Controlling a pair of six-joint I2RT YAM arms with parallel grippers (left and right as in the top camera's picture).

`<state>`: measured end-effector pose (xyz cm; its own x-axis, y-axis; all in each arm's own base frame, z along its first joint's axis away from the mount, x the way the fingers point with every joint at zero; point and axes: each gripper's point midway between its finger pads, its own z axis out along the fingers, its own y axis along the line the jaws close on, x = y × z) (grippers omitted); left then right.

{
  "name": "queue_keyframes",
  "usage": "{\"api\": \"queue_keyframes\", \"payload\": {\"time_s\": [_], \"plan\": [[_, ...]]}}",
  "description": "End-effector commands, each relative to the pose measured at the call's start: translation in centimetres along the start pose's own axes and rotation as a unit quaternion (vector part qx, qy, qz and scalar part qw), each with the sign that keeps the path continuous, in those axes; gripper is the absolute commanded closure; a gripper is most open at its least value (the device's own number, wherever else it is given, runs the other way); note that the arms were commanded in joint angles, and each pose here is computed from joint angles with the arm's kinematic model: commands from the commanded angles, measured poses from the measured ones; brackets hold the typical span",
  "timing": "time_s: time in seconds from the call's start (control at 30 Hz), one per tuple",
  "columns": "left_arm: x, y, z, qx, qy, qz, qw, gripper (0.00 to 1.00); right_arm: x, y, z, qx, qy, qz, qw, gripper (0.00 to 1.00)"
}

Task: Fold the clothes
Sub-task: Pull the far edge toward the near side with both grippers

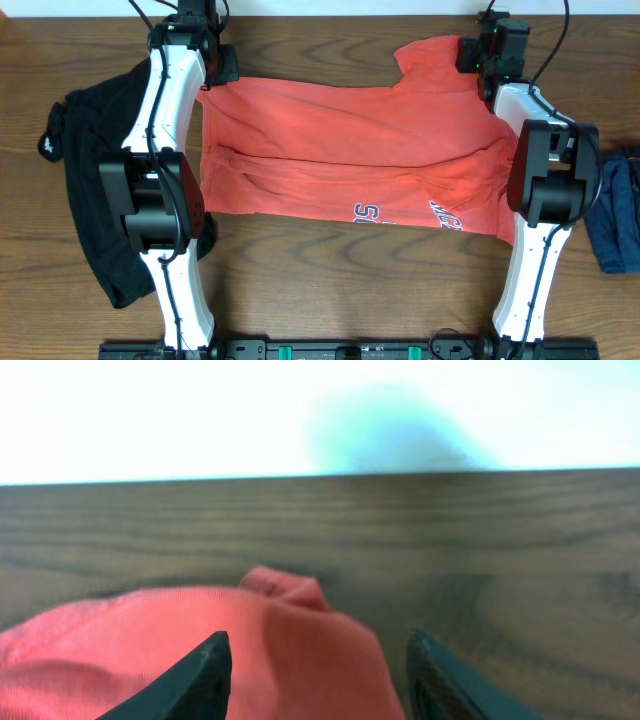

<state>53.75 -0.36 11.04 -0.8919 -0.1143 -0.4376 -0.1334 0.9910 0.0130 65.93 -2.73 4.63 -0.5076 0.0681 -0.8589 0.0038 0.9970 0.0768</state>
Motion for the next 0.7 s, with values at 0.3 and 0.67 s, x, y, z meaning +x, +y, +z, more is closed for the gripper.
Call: {"api": "queue_keyframes", "payload": {"time_s": [0.3, 0.67], "plan": [[-0.6, 0.6, -0.8, -0.008, -0.012, -0.006, 1.0, 0.94, 3.1, -1.4, 2.7, 0.021, 0.005, 0.011, 1.0, 0.5], [-0.7, 0.5, -0.8, -0.007, -0.013, -0.006, 1.0, 0.94, 3.1, -1.3, 3.2, 0.02, 0.027, 0.042, 0.999, 0.99]]}}
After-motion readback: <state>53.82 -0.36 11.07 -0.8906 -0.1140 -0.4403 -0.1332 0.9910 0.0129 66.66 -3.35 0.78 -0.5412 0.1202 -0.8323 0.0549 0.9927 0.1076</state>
